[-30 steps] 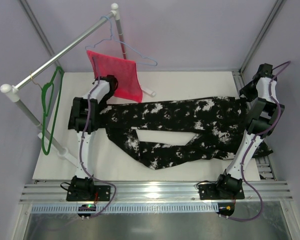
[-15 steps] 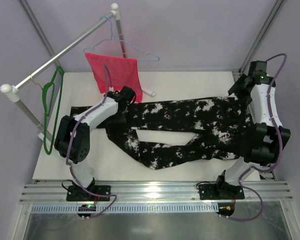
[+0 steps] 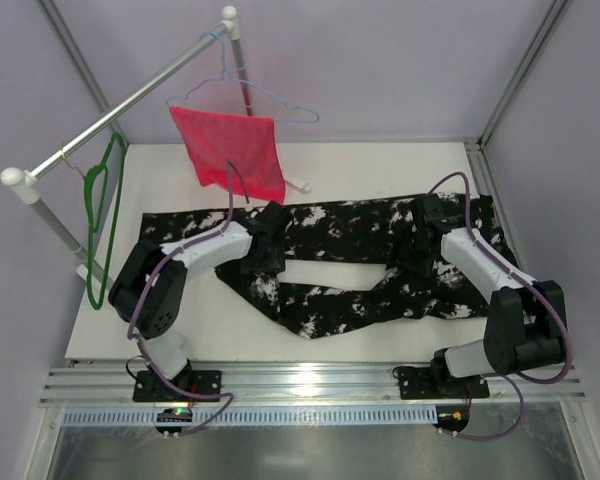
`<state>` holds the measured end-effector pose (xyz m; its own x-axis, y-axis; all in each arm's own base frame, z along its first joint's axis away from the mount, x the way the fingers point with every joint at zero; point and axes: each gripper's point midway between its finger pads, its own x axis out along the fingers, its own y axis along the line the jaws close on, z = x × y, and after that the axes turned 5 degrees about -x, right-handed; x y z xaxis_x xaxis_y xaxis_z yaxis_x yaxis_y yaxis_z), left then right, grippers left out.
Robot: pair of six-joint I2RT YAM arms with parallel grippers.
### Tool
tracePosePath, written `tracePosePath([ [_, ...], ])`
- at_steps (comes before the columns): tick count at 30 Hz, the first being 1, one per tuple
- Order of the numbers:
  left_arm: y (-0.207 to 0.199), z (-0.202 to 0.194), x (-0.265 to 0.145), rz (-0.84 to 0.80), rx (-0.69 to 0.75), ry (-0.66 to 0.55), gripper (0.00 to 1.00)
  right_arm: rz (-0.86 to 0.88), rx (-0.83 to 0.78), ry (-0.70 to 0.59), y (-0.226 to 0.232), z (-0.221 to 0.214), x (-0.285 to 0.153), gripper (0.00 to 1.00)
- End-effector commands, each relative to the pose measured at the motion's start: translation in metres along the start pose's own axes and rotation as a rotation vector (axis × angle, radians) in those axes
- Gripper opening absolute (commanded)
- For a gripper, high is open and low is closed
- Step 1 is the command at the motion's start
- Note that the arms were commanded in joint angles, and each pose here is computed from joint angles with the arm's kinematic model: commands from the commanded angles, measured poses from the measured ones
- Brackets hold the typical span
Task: Place the trousers on the hanger
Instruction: Fold the trousers
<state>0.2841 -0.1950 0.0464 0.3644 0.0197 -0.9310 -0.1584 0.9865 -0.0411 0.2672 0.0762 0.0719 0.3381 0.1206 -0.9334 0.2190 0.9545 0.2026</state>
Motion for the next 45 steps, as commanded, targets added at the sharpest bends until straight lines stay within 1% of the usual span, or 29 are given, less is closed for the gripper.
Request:
tracePosePath([
  [1,-0.017,-0.01,0.019,-0.048,-0.042,0.022,0.64,0.015,0.009,-0.07,0.01,0.01,0.012,0.61],
  [4,-0.015,-0.019,0.032,-0.007,-0.033,0.037,0.64,-0.009,-0.015,-0.047,0.014,0.0,0.026,0.61],
  [5,-0.017,-0.023,0.036,-0.006,-0.027,0.046,0.64,-0.012,-0.025,-0.037,0.016,-0.002,0.028,0.61],
  [6,-0.02,-0.022,0.039,-0.012,-0.028,0.04,0.64,-0.057,-0.03,-0.033,0.011,-0.003,0.034,0.6],
  [8,-0.021,-0.029,0.046,0.009,-0.024,0.053,0.63,-0.061,-0.042,-0.023,0.014,-0.006,0.038,0.6],
  [10,-0.016,-0.033,0.05,0.043,-0.015,0.062,0.55,-0.053,-0.048,-0.018,0.018,-0.006,0.039,0.59],
  [11,-0.013,-0.033,0.051,0.061,-0.019,0.054,0.48,-0.042,-0.051,-0.033,0.024,0.0,0.036,0.58],
  [12,-0.01,-0.034,0.05,0.076,-0.015,0.059,0.33,-0.034,-0.056,-0.041,0.029,0.002,0.035,0.57],
  [13,-0.009,-0.033,0.049,0.084,-0.015,0.054,0.26,-0.015,-0.057,-0.062,0.037,0.011,0.033,0.57],
  [14,-0.009,-0.03,0.046,0.089,-0.014,0.042,0.16,0.0,-0.064,-0.066,0.044,0.015,0.033,0.57],
  [15,-0.006,-0.028,0.044,0.105,-0.009,0.03,0.12,0.015,-0.076,-0.064,0.052,0.017,0.033,0.56],
  [16,-0.004,-0.025,0.041,0.112,-0.008,0.025,0.1,0.034,-0.085,-0.089,0.062,0.029,0.029,0.57],
  [17,-0.005,-0.016,0.03,0.113,-0.004,-0.001,0.01,0.083,-0.102,-0.097,0.081,0.041,0.035,0.56],
  [18,-0.007,-0.012,0.029,0.108,-0.005,-0.01,0.01,0.084,-0.103,-0.098,0.081,0.041,0.035,0.56],
  [23,-0.012,0.002,0.008,0.11,-0.002,-0.041,0.0,0.094,-0.103,-0.118,0.099,0.068,0.05,0.56],
  [24,-0.014,0.01,0.002,0.111,-0.015,-0.071,0.0,0.073,-0.102,-0.097,0.098,0.068,0.062,0.56],
  [27,-0.01,0.014,-0.012,0.129,-0.009,-0.091,0.0,0.004,-0.097,-0.075,0.087,0.067,0.083,0.56],
  [31,-0.006,0.022,-0.034,0.138,-0.008,-0.144,0.0,-0.041,-0.083,-0.066,0.077,0.064,0.096,0.55],
  [35,-0.007,0.022,-0.057,0.076,-0.011,-0.171,0.0,-0.066,-0.069,-0.067,0.068,0.061,0.103,0.53],
  [41,-0.002,0.028,-0.09,-0.01,-0.055,-0.229,0.01,-0.093,-0.037,-0.061,0.059,0.063,0.109,0.52],
  [45,-0.005,0.028,-0.103,-0.068,-0.049,-0.235,0.02,-0.105,-0.02,-0.057,0.052,0.063,0.109,0.52],
])
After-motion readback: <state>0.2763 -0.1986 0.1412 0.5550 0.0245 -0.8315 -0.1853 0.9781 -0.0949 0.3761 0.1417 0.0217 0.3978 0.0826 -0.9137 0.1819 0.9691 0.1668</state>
